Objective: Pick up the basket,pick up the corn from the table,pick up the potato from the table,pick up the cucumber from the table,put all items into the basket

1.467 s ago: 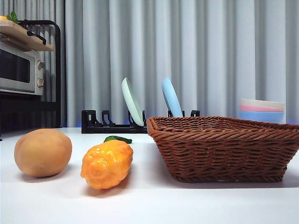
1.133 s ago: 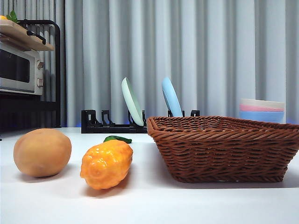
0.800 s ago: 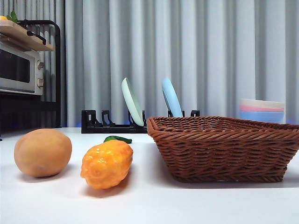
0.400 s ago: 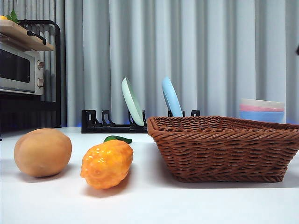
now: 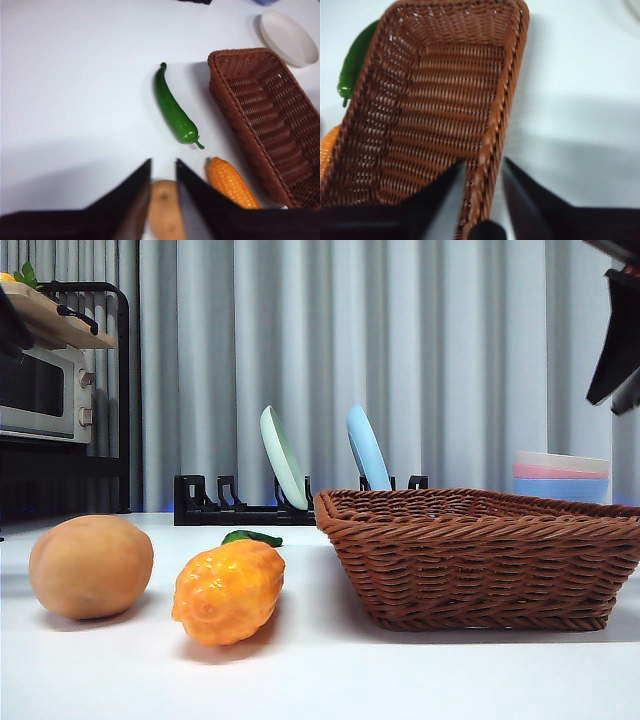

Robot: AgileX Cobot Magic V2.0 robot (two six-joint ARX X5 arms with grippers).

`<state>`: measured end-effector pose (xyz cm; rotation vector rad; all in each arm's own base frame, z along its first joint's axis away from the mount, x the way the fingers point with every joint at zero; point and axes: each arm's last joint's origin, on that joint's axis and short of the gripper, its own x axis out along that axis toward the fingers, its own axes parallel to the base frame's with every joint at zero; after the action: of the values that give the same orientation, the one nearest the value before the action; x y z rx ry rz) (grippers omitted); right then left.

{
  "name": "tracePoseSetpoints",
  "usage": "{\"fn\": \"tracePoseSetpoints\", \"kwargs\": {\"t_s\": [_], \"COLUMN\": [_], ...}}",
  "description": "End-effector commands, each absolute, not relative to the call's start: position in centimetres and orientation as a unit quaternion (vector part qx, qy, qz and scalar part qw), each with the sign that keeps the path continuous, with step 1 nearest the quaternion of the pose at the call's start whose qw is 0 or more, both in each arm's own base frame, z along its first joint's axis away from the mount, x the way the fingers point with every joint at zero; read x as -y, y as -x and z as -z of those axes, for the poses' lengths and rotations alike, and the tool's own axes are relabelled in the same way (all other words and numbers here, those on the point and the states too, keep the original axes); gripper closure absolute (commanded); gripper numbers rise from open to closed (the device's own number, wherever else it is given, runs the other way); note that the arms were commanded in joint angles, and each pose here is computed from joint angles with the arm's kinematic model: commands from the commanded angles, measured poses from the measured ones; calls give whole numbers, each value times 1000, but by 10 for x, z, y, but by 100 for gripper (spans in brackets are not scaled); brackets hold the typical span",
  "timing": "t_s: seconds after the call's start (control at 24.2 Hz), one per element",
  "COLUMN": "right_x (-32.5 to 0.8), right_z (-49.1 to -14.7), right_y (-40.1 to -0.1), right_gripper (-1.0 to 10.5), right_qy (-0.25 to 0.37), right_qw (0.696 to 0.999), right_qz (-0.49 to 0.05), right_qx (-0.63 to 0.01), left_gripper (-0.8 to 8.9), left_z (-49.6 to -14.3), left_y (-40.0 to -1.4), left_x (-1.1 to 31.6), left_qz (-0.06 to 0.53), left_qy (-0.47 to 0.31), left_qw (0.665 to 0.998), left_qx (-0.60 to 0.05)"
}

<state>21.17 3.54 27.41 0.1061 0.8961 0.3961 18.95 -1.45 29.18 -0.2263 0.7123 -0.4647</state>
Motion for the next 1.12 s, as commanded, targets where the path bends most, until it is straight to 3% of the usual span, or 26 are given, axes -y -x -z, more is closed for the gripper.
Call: {"fn": "tracePoseSetpoints", "kwargs": {"t_s": [0.04,0.25,0.54,0.62,0.74,0.91,1.12], "right_x": [-36,-40,-47,-48,-49,-48,-45], "right_z": [-269,-250,-205,-194,-185,-199,-245], "right_y": [-219,-246,-288,-294,-299,-295,-272], "right_gripper": [538,540,550,657,930,958,958], "right_qy": [-44,-46,-66,-73,-77,-100,-116], "right_qw": [880,876,836,829,823,834,865], "right_qz": [-191,-191,-208,-217,-215,-203,-202], "right_qx": [-433,-441,-504,-511,-521,-503,-445], "left_gripper": [404,405,405,405,405,405,405], "left_z": [-293,-293,-293,-293,-292,-291,-276], "left_y": [-191,-190,-190,-190,-189,-196,-236], "left_x": [16,19,24,25,29,36,64], "left_qz": [234,240,247,250,255,258,263], "left_qy": [99,97,104,103,103,123,121], "left_qw": [906,905,900,899,896,892,883], "left_qx": [-338,-339,-344,-345,-349,-349,-370]}}
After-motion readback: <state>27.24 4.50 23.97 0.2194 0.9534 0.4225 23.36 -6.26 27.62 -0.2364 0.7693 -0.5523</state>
